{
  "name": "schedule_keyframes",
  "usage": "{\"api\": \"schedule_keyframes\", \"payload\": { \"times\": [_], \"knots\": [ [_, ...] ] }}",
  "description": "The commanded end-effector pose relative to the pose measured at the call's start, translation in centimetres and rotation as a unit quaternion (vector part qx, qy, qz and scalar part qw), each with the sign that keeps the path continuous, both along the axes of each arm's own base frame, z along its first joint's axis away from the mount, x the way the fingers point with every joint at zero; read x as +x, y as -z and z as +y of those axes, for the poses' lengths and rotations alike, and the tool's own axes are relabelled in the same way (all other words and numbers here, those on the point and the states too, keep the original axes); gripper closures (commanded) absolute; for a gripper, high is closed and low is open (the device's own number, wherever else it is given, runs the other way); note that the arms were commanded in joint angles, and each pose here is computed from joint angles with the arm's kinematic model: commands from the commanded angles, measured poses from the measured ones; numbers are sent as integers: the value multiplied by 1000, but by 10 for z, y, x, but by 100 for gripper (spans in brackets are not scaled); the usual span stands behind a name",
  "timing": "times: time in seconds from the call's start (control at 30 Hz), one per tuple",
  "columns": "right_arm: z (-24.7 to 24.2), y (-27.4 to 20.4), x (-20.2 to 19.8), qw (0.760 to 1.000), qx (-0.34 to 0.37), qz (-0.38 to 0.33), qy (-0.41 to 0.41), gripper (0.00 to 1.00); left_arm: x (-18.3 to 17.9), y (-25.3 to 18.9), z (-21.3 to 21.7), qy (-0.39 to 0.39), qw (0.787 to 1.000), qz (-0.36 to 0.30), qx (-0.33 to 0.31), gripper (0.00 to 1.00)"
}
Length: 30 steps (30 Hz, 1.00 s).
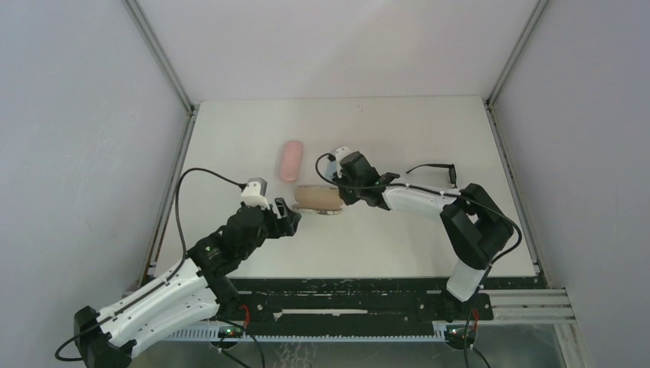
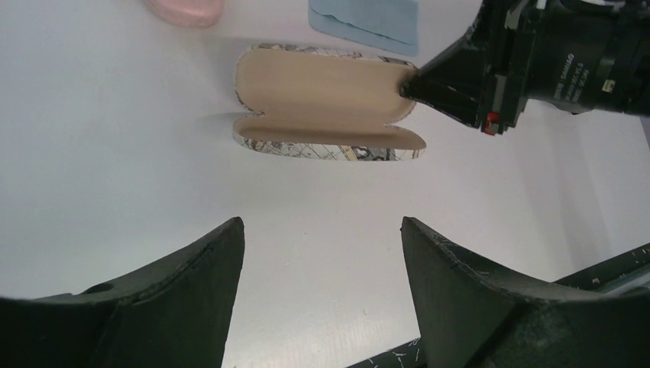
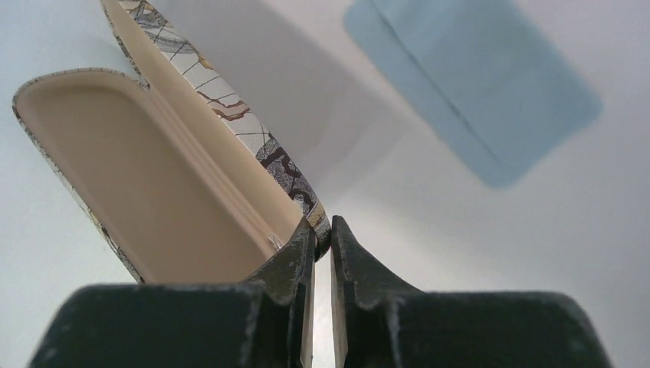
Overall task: Organize the sunglasses
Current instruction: Move the sunglasses case to the center of the board.
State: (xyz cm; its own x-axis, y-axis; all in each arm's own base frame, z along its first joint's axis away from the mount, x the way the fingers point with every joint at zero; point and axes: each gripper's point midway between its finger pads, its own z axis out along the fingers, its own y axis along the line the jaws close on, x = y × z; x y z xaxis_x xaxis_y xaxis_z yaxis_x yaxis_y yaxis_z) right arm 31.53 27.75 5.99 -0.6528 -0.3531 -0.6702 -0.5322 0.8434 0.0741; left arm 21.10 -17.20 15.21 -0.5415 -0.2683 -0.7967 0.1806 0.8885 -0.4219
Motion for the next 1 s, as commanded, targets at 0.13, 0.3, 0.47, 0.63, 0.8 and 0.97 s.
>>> {"api": "schedule_keyframes", "payload": {
  "times": [0.13, 0.3, 0.47, 0.63, 0.8, 0.97],
  "knots": [
    [46, -24, 48, 990, 29, -54, -126, 94, 5, -34, 15, -28, 999, -41, -14, 22],
    [48, -13, 58, 989, 28, -40, -138, 90, 4, -32, 22, -38, 998, -42, -10, 22],
    [43, -4, 66, 991, 24, -30, -129, 76, 4, -30, 22, -39, 998, -40, -10, 22],
    [44, -15, 67, 991, 37, -35, -126, 60, 3, -30, 24, -40, 998, -42, -11, 22],
    [33, -44, 67, 992, 48, -51, -100, 55, 2, -32, 27, -44, 998, -46, -13, 20],
    [-4, -68, 75, 996, 39, -77, 7, 54, 3, -33, 29, -49, 997, -50, -14, 18]
  ]
}}
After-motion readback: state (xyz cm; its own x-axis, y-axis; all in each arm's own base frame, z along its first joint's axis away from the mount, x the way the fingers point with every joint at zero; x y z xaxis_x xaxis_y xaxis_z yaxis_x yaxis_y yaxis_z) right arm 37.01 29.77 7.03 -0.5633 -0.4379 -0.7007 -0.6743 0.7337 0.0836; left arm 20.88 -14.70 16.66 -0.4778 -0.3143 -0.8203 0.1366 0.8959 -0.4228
